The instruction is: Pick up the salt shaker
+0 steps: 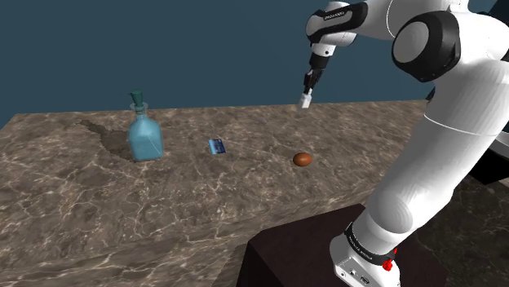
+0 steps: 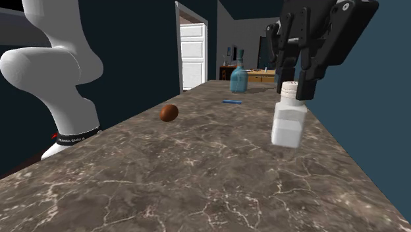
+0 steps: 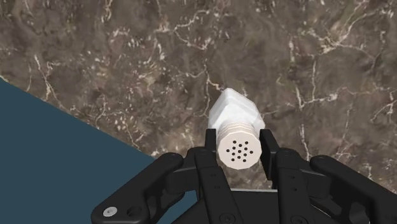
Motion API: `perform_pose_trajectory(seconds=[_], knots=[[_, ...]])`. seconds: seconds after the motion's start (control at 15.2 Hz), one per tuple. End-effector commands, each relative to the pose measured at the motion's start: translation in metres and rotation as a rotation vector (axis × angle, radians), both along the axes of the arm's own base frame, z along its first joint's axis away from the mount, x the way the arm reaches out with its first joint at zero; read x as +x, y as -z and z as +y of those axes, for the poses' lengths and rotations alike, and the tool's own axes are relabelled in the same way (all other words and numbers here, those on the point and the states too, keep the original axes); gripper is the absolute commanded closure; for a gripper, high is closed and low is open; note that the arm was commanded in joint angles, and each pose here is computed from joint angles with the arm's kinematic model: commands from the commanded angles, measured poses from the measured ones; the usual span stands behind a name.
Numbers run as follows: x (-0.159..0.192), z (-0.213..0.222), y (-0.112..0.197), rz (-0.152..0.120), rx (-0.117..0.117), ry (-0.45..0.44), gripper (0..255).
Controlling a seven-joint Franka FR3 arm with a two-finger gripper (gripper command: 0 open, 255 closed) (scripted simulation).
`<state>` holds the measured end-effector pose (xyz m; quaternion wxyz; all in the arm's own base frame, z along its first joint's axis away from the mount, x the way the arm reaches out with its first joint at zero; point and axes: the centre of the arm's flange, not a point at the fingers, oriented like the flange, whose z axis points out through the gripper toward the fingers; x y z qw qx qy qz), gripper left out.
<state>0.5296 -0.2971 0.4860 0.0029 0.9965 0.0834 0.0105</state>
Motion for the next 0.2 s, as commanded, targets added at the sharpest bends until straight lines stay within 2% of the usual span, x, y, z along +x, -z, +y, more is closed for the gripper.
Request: perform_pose_trajectory(seconds=[0.0, 0.13], knots=[[0.0007, 0.0005, -0.0113, 0.000, 0.000, 0.000, 255], [0.0006, 0.0005, -0.0121, 0.000, 0.000, 0.000, 255]])
